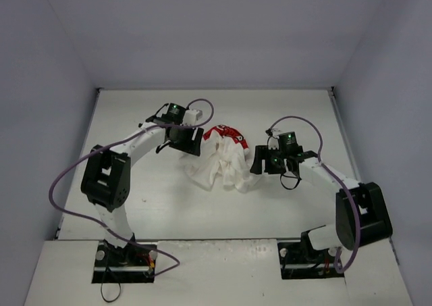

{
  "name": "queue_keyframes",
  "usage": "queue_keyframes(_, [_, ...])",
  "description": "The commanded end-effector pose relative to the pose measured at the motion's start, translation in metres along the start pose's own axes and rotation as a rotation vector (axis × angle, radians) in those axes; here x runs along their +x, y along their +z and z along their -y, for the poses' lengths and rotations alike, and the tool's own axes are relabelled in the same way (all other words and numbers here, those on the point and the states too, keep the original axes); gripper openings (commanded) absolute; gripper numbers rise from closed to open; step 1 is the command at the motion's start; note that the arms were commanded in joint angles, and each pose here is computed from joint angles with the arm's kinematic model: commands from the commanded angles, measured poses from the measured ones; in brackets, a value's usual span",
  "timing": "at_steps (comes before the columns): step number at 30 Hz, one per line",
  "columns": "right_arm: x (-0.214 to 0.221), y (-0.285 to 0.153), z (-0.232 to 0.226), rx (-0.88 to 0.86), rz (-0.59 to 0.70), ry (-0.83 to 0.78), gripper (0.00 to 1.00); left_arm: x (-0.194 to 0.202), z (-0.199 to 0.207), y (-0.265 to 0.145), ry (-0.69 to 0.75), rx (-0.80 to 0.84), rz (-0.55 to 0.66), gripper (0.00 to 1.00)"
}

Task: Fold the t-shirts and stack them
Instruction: Flatten out the tshirt

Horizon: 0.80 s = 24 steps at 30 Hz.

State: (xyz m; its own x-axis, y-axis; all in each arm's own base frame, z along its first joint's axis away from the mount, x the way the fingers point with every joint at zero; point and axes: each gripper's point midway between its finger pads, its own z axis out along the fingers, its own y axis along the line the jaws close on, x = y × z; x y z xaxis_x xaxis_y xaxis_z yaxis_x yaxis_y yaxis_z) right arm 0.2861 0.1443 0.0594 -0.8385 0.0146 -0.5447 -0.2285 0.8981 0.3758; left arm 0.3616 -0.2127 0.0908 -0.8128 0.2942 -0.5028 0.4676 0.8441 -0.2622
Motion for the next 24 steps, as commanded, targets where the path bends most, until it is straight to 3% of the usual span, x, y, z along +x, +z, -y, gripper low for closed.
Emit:
queue_keyframes(1, [-0.001, 0.009, -0.006, -0.042, 0.020, -0.035, 0.66, -0.040, 0.016, -0.009, 0.066, 0.050, 0.111, 0.62])
queue_keyframes(4, [-0.002, 0.012, -0.002, -0.027, 0.020, -0.029, 0.66, -0.039, 0.014, -0.005, 0.058, 0.042, 0.102, 0.55])
queue_keyframes(5, [0.000, 0.016, -0.002, -0.031, 0.014, -0.029, 0.65, -0.039, 0.014, -0.004, 0.060, 0.045, 0.101, 0.42])
queue_keyframes(6, [0.000, 0.016, -0.002, -0.032, 0.014, -0.029, 0.63, -0.039, 0.015, -0.004, 0.061, 0.046, 0.102, 0.22])
queue_keyframes(7, [0.000, 0.019, -0.001, -0.034, 0.009, -0.029, 0.55, -0.041, 0.016, -0.005, 0.066, 0.044, 0.107, 0.06])
queue_keyframes(8, [0.001, 0.022, -0.001, -0.040, 0.000, -0.030, 0.44, -0.043, 0.016, -0.008, 0.063, 0.036, 0.112, 0.00])
queue_keyframes(9, [0.001, 0.022, -0.003, -0.049, -0.001, -0.033, 0.37, -0.046, 0.016, -0.012, 0.068, 0.033, 0.121, 0.00])
queue_keyframes(11, [-0.004, 0.021, -0.007, -0.064, 0.006, -0.041, 0.11, -0.054, 0.015, -0.022, 0.082, 0.011, 0.152, 0.00])
queue_keyframes(13, [-0.014, 0.018, -0.012, -0.078, 0.027, -0.049, 0.00, -0.065, 0.013, -0.037, 0.106, -0.015, 0.196, 0.00])
queue_keyframes(17, [-0.080, -0.023, -0.024, -0.023, 0.212, -0.114, 0.00, -0.101, -0.006, -0.093, 0.122, -0.126, 0.326, 0.00])
queue_keyframes(24, [-0.220, -0.168, -0.040, 0.237, 0.653, -0.381, 0.00, -0.165, -0.040, -0.216, 0.078, -0.260, 0.603, 0.00])
